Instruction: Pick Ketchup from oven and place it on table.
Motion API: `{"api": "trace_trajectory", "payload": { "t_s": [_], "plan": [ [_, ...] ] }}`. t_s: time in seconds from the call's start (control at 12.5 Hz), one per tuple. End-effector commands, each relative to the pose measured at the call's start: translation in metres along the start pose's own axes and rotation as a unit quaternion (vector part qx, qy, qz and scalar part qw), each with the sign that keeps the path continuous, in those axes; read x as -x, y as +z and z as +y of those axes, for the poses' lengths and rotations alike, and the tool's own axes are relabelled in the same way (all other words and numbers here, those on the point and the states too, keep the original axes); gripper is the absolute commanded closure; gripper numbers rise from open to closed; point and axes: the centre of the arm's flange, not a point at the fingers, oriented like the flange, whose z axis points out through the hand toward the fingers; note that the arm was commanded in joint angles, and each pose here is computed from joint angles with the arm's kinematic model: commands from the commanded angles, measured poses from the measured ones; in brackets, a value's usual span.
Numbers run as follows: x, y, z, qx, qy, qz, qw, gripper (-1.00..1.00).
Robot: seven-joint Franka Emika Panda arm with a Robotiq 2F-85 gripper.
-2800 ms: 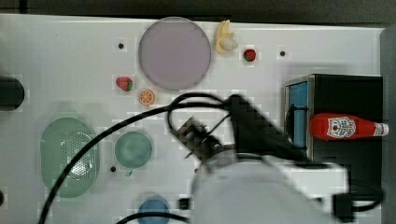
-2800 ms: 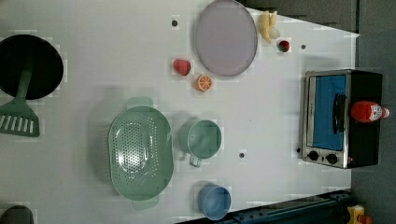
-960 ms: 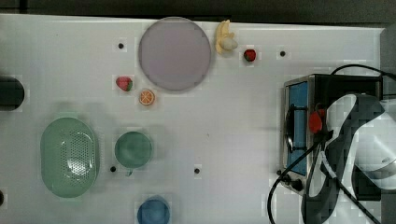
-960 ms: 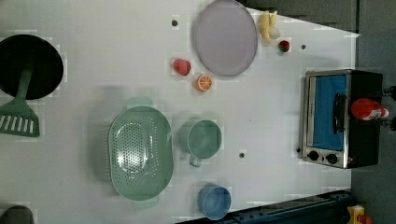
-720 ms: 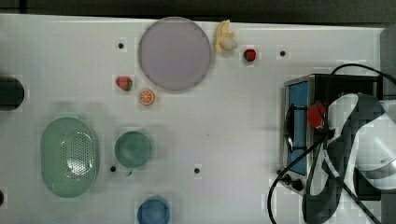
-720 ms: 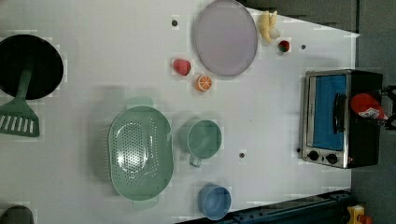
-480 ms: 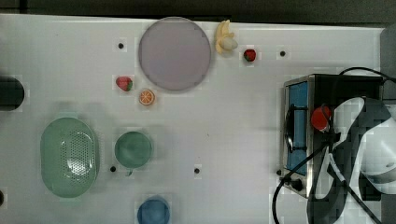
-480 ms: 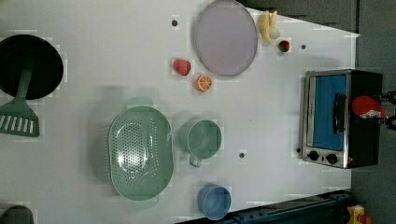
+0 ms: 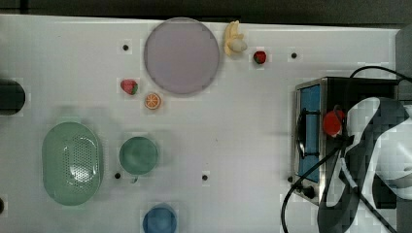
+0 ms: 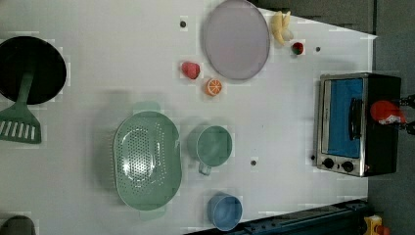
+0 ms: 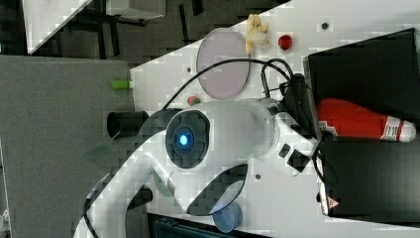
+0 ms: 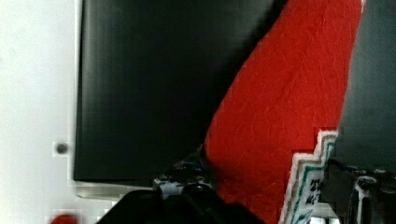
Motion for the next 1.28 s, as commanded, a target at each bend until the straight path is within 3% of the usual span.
{"api": "trace_trajectory", "payload": {
  "t_s": [0.08, 0.24, 0.4, 0.72, 0.88, 1.04, 1.28],
  "plan": [
    [0.02, -0.088, -0.023, -0.02, -0.103, 0.034, 0.994, -0.29],
    [0.054, -0.125, -0.038, -0.023, -0.187, 0.026, 0.982, -0.29],
    [0.096, -0.149, -0.055, -0.036, -0.276, 0.019, 0.96, -0.29],
    [0.199, -0.159, -0.095, -0.042, -0.452, -0.001, 0.891, -0.29],
    [0.249, -0.148, -0.11, -0.037, -0.498, -0.013, 0.866, -0.29],
    [0.29, -0.128, -0.116, -0.025, -0.518, -0.031, 0.854, -0.29],
    [0.328, -0.081, -0.104, 0.028, -0.5, -0.047, 0.864, -0.29]
  ]
}}
